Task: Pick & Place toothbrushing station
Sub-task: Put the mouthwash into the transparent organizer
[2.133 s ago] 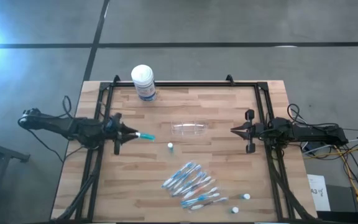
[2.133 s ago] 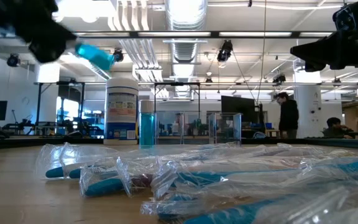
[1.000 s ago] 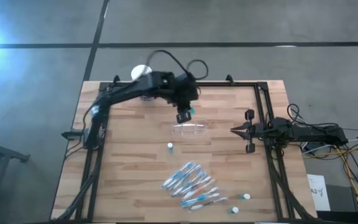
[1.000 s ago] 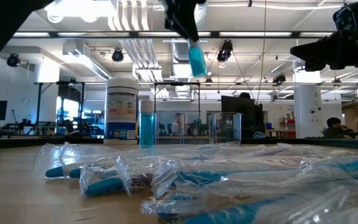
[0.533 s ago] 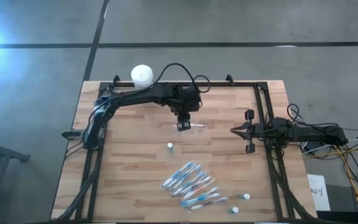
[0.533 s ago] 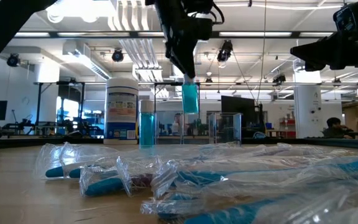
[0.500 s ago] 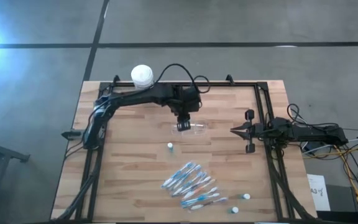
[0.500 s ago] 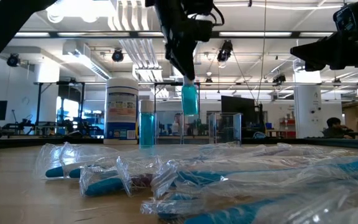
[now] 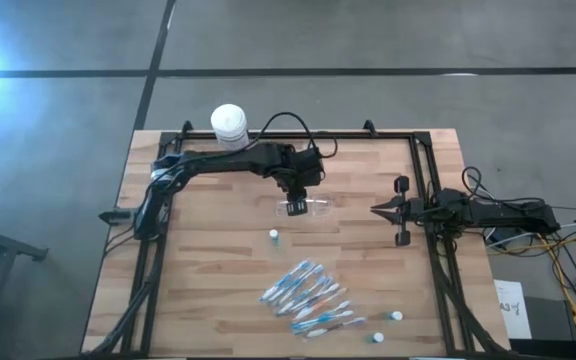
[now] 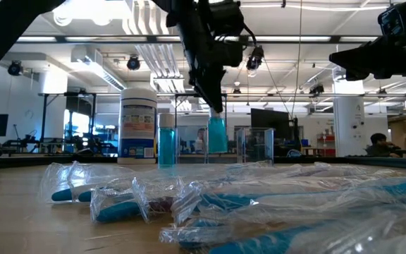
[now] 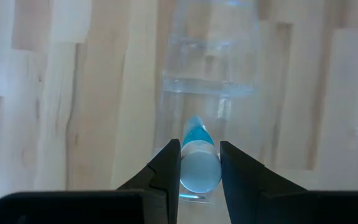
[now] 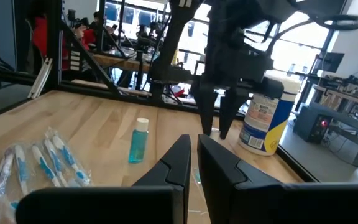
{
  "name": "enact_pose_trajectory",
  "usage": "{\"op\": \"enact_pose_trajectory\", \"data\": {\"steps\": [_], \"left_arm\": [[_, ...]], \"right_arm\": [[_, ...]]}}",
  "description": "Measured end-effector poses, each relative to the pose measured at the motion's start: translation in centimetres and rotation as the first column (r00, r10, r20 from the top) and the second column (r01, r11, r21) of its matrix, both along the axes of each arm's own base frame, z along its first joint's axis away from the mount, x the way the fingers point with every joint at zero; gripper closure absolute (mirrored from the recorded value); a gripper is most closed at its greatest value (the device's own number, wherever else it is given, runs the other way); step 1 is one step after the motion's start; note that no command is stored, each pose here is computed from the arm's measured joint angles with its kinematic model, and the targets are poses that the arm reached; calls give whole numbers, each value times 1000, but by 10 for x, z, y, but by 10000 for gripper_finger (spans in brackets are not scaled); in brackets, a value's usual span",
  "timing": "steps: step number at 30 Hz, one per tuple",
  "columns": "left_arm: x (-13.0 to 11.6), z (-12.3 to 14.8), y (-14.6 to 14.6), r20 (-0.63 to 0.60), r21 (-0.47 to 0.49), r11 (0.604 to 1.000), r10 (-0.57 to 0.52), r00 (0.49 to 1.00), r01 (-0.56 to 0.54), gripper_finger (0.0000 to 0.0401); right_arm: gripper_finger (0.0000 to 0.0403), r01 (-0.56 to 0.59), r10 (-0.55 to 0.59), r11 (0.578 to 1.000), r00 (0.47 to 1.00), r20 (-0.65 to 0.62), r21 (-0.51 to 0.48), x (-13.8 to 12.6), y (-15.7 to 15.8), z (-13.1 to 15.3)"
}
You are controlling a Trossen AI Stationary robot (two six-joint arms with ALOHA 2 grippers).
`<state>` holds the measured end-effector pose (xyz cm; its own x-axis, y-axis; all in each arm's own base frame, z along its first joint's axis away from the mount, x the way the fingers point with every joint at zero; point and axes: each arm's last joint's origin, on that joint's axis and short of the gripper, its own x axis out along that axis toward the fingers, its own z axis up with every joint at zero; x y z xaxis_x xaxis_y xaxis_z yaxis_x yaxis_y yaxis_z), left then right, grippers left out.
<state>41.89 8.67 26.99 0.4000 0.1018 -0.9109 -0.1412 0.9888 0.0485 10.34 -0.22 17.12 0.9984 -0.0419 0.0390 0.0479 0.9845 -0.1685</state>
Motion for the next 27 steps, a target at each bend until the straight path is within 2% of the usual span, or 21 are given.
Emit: {"op": "enact_pose_trajectory", "data": {"steps": [13,24,27], "left_arm": [[0,-30,1,-2,19,1000,17,1000,-17,312],[-1,-34,0,2,12,999,33,999,-33,311],[0,-34,0,11,11,999,37,999,-38,294]], "right_arm": [[374,1,-1,1000,1000,0,-14,0,0,0],[374,1,-1,1000,1000,0,-16,0,0,0],[374,1,-1,1000,1000,0,-16,0,0,0]]}}
